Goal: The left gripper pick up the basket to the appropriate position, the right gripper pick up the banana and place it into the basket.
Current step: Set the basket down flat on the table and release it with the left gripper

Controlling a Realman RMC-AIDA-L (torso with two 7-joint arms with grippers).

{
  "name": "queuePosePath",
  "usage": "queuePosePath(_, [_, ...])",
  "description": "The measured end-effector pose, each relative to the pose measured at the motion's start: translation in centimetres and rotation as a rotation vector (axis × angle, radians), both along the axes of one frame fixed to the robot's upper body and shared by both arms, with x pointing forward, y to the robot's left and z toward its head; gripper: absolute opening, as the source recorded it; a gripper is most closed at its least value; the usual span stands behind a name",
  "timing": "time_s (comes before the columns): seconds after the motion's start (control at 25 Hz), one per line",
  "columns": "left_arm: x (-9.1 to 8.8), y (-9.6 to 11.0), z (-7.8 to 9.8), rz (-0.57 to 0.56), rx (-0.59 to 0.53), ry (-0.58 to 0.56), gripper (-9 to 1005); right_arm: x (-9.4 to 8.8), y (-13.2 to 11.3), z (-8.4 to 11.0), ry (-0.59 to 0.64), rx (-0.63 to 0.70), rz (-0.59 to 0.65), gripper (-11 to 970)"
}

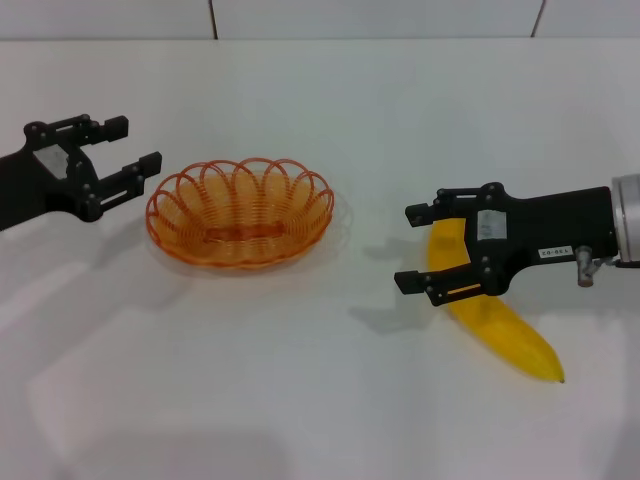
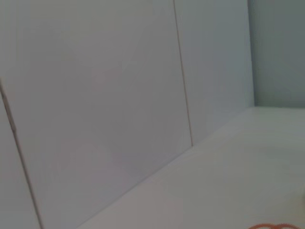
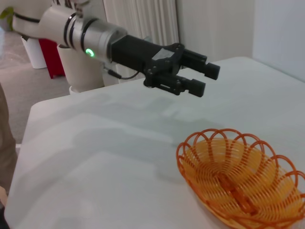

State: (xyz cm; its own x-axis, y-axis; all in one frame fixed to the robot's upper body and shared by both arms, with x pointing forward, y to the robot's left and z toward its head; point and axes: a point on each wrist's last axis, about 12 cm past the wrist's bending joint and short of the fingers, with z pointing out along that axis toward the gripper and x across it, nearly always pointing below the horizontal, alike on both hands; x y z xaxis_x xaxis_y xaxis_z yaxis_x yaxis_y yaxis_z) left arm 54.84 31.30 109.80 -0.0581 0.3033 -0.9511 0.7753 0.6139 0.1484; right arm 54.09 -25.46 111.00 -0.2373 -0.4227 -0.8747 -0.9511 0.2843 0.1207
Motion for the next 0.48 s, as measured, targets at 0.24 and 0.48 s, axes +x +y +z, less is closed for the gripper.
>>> queuePosePath(0.24, [-0.6, 0.1, -0.7, -0.004, -0.044, 0.01, 571, 0.2, -0.1, 0.0, -0.001, -0.005, -0.023, 888])
queuePosePath(0.48, [-1.1, 0.4, -1.6, 0.007, -0.058, 0.062, 571, 0.7, -0.5, -0.2, 0.005, -0.026, -0.091, 887])
